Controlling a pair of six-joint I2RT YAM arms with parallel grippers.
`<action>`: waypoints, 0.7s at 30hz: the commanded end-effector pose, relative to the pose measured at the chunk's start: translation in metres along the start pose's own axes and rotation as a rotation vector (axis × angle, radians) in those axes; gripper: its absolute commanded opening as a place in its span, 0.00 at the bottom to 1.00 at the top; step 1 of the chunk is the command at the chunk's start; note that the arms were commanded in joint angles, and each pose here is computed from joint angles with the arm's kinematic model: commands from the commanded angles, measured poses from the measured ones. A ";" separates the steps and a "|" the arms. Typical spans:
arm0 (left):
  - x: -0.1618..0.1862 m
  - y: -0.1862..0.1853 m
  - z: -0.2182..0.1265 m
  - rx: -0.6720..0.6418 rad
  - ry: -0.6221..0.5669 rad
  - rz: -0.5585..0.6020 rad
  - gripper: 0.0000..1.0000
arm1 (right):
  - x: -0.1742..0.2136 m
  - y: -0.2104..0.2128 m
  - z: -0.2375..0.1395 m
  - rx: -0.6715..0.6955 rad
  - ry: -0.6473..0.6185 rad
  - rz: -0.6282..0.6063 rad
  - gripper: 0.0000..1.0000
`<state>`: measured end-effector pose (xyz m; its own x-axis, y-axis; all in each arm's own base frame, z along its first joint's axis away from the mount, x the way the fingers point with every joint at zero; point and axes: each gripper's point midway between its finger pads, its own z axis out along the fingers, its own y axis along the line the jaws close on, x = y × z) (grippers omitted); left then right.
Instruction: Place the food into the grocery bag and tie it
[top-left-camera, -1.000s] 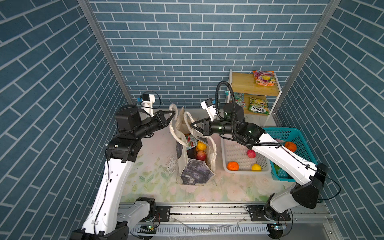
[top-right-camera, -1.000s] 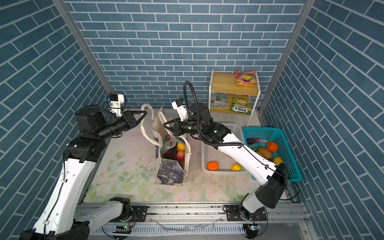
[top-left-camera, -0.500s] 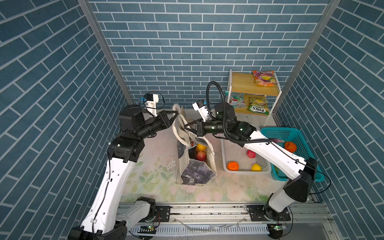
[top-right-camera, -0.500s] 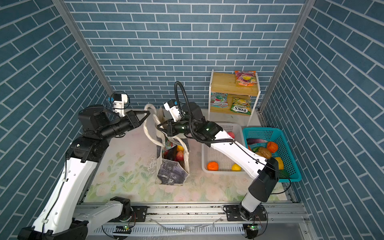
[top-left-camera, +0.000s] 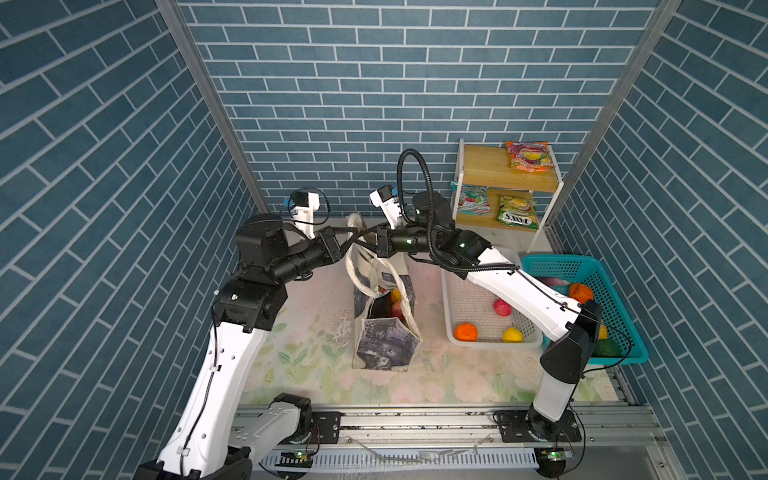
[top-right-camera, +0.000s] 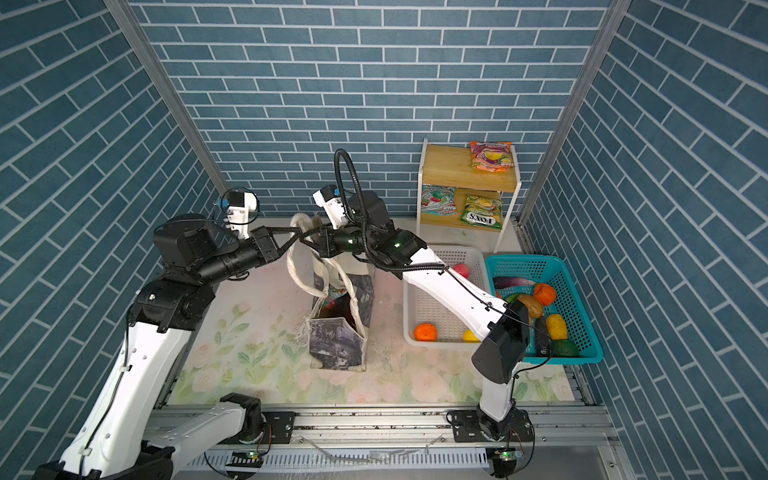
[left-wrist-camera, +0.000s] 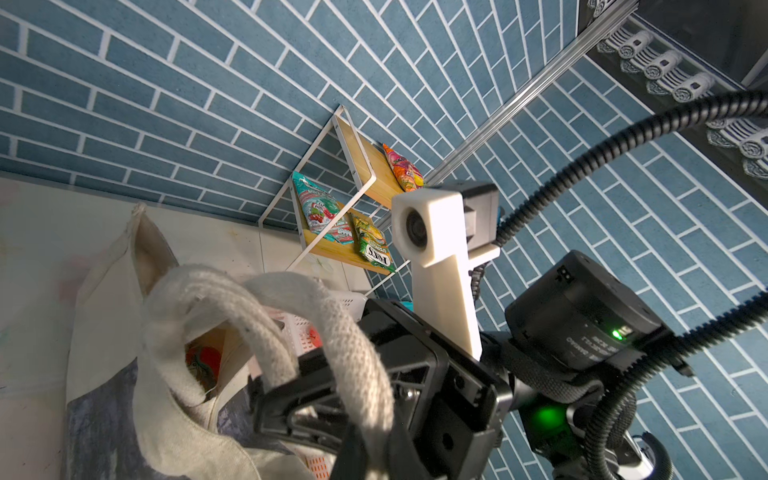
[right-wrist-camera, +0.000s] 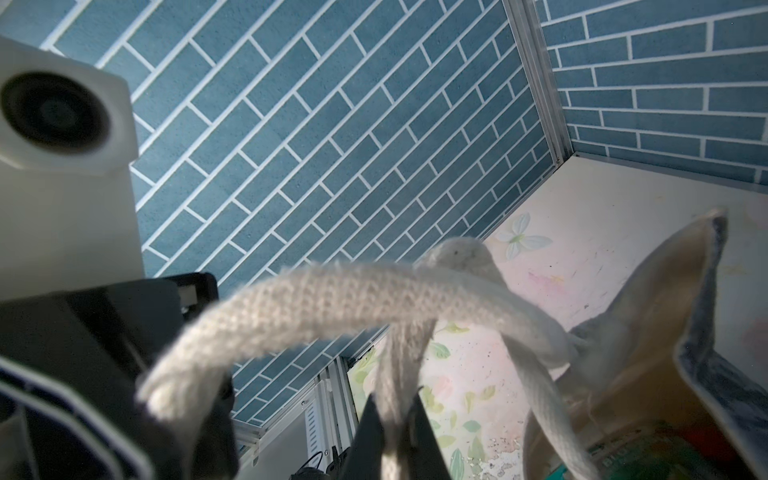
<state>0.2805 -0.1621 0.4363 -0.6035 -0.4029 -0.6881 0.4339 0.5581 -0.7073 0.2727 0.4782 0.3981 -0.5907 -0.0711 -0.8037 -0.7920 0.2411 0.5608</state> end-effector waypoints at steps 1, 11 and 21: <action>0.007 -0.015 -0.007 0.056 0.021 0.036 0.00 | -0.035 0.013 -0.005 -0.032 -0.110 -0.088 0.00; 0.025 -0.006 -0.005 0.059 0.079 0.007 0.20 | -0.060 0.017 -0.014 -0.048 -0.231 -0.100 0.00; 0.011 -0.003 -0.033 -0.022 -0.083 0.060 0.68 | -0.062 0.015 -0.023 -0.048 -0.269 -0.099 0.00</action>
<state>0.2540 -0.1559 0.4278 -0.5893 -0.3927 -0.7060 0.4502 0.5660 -0.6906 0.2990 0.4798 0.4109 -0.5284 0.0544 -0.8473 -0.8171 0.2386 0.5249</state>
